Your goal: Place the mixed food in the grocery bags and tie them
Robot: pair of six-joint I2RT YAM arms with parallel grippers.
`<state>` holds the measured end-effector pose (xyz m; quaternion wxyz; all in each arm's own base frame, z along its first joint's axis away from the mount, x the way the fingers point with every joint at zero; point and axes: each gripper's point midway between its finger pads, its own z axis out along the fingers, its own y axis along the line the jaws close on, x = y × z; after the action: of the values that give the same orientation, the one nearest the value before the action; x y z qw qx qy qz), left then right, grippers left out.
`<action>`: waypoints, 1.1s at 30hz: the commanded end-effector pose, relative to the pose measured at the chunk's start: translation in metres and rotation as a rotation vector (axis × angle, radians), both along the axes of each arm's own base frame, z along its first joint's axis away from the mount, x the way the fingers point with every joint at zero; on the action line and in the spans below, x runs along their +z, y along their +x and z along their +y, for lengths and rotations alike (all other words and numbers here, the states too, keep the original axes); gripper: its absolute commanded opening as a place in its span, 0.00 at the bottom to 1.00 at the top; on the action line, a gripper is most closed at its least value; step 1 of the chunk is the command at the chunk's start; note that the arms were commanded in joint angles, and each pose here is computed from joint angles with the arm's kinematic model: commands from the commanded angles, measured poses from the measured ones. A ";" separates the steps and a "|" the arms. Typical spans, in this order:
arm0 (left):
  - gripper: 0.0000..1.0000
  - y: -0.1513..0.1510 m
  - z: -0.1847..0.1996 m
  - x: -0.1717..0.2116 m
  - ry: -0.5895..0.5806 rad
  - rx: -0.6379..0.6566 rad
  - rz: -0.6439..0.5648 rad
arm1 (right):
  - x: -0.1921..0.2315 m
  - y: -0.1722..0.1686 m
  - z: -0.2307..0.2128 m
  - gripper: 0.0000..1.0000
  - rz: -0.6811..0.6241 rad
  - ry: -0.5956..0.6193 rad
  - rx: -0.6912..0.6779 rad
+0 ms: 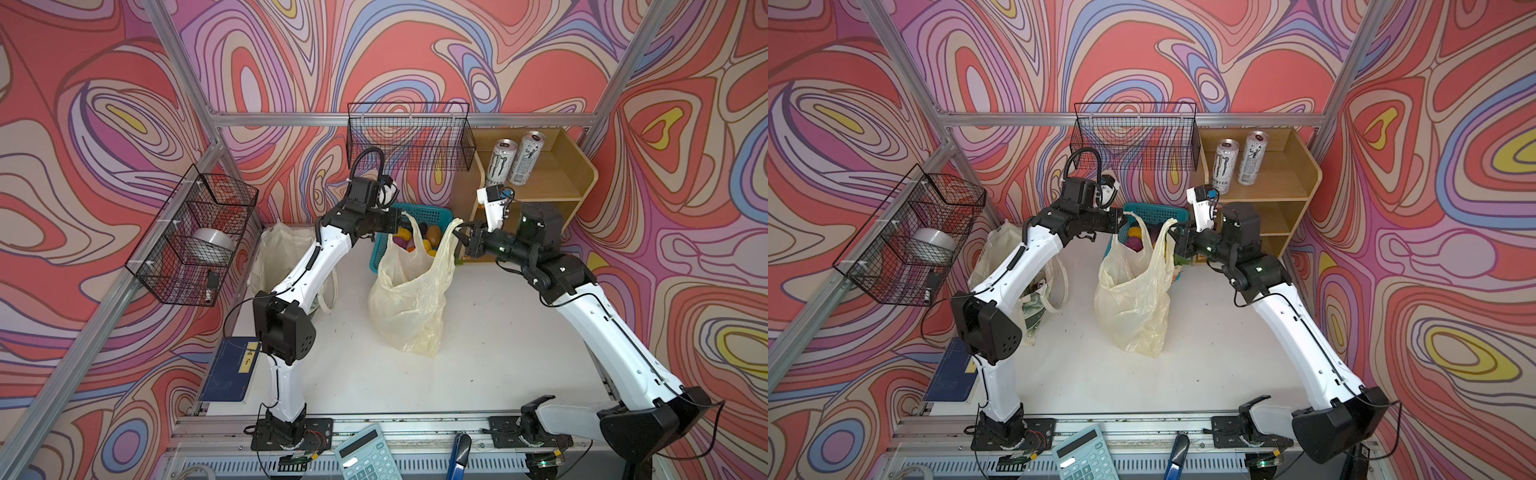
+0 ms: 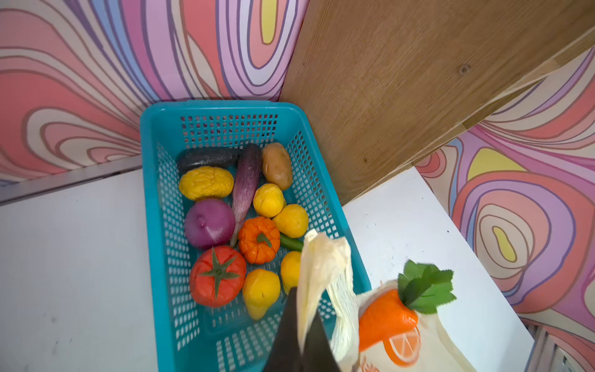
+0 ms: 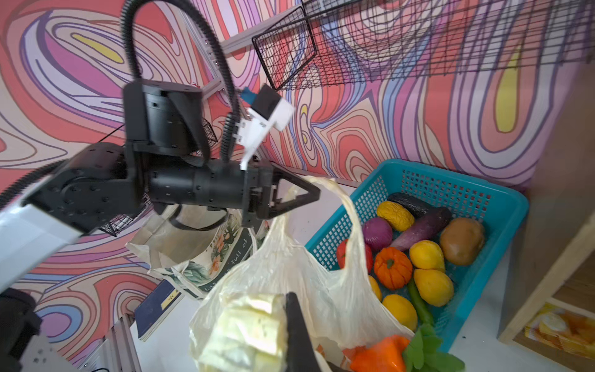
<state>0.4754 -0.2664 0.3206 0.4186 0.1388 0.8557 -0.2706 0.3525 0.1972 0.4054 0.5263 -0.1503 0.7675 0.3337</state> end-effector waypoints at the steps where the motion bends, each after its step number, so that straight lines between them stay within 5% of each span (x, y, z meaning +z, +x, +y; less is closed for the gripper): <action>1: 0.00 -0.038 0.039 0.098 -0.100 0.096 -0.244 | 0.000 0.000 -0.025 0.00 -0.030 -0.053 -0.123; 6: 0.00 -0.091 0.080 0.107 -0.148 0.190 -0.352 | -0.008 0.005 -0.043 0.00 -0.055 -0.122 -0.221; 10: 0.00 -0.119 0.112 0.070 -0.154 0.291 -0.376 | -0.030 0.018 -0.062 0.00 -0.026 -0.206 -0.328; 15: 0.00 -0.128 0.119 0.039 -0.124 0.307 -0.338 | -0.047 0.037 -0.079 0.00 0.019 -0.264 -0.438; 24: 0.00 -0.146 0.105 0.059 -0.215 0.219 -0.322 | -0.021 0.045 -0.089 0.00 0.001 -0.251 -0.462; 26: 0.00 -0.151 0.100 0.061 -0.249 0.189 -0.308 | -0.027 0.045 -0.087 0.17 0.031 -0.263 -0.443; 28: 0.00 -0.155 0.095 0.060 -0.285 0.162 -0.292 | -0.027 0.041 -0.084 0.48 0.055 -0.258 -0.423; 33: 0.00 -0.156 0.082 0.048 -0.350 0.111 -0.254 | -0.002 0.028 -0.093 0.66 0.071 -0.218 -0.470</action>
<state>0.3238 -0.1746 0.3660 0.5624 0.0464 0.7570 -0.3295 0.3879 0.1114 0.3923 0.5476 -0.0312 0.8270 0.1236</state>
